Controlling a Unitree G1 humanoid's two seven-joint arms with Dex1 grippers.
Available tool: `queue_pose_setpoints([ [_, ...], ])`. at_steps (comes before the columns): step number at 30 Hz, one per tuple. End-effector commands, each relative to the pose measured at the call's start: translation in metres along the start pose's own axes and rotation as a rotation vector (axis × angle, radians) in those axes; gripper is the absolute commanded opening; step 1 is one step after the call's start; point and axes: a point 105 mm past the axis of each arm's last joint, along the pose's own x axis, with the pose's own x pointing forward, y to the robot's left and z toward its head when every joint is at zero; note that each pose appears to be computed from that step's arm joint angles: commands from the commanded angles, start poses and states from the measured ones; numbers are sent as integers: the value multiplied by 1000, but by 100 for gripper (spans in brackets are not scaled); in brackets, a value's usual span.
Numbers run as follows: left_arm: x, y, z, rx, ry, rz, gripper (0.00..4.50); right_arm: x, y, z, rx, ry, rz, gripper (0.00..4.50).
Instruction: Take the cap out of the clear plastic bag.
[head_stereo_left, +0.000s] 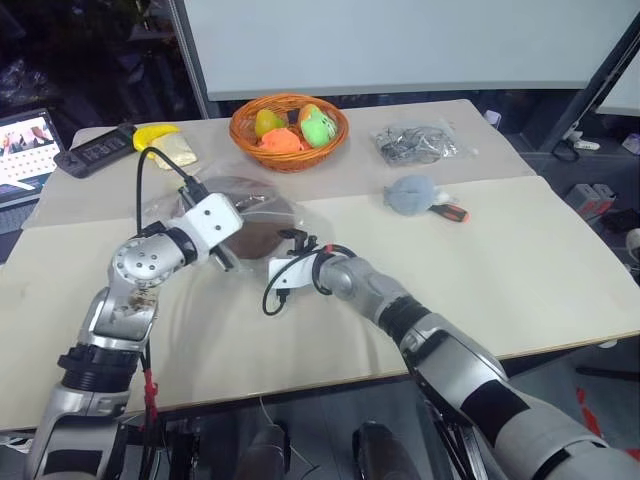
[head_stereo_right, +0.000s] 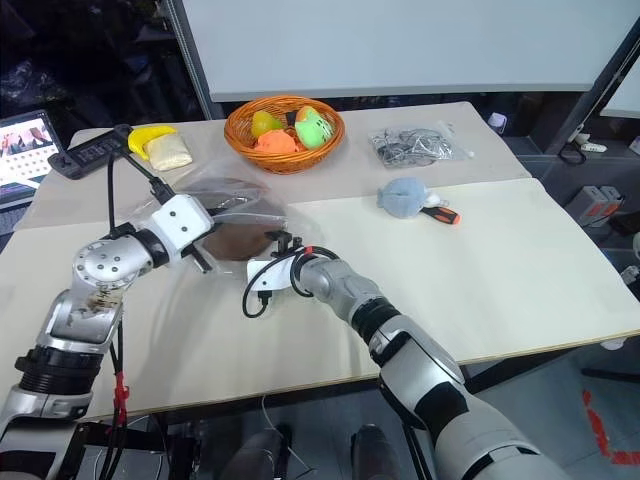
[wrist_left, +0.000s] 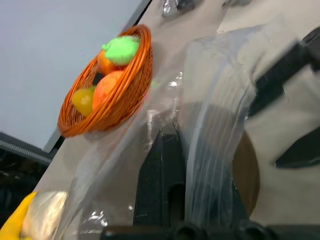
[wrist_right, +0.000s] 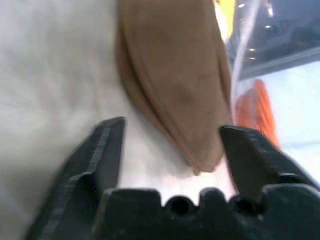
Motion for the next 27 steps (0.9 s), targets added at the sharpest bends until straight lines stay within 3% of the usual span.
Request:
queue_pose_setpoints([
  [1, -6, 15, 7, 21, -18, 21, 0, 13, -16, 25, -40, -43, -68, 445],
  [7, -3, 17, 14, 39, -30, 7, 0, 29, -4, 60, -103, -75, -59, 445],
  [19, 1, 10, 19, 35, -49, -13, 0, 31, 2, 41, -72, 73, -111, 445],
  [26, 2, 11, 21, 40, -51, -20, 0, 37, 19, 75, -91, -33, -56, 445],
  [27, 2, 11, 21, 42, -52, -21, 0, 37, 23, 80, -99, -44, -44, 422],
])
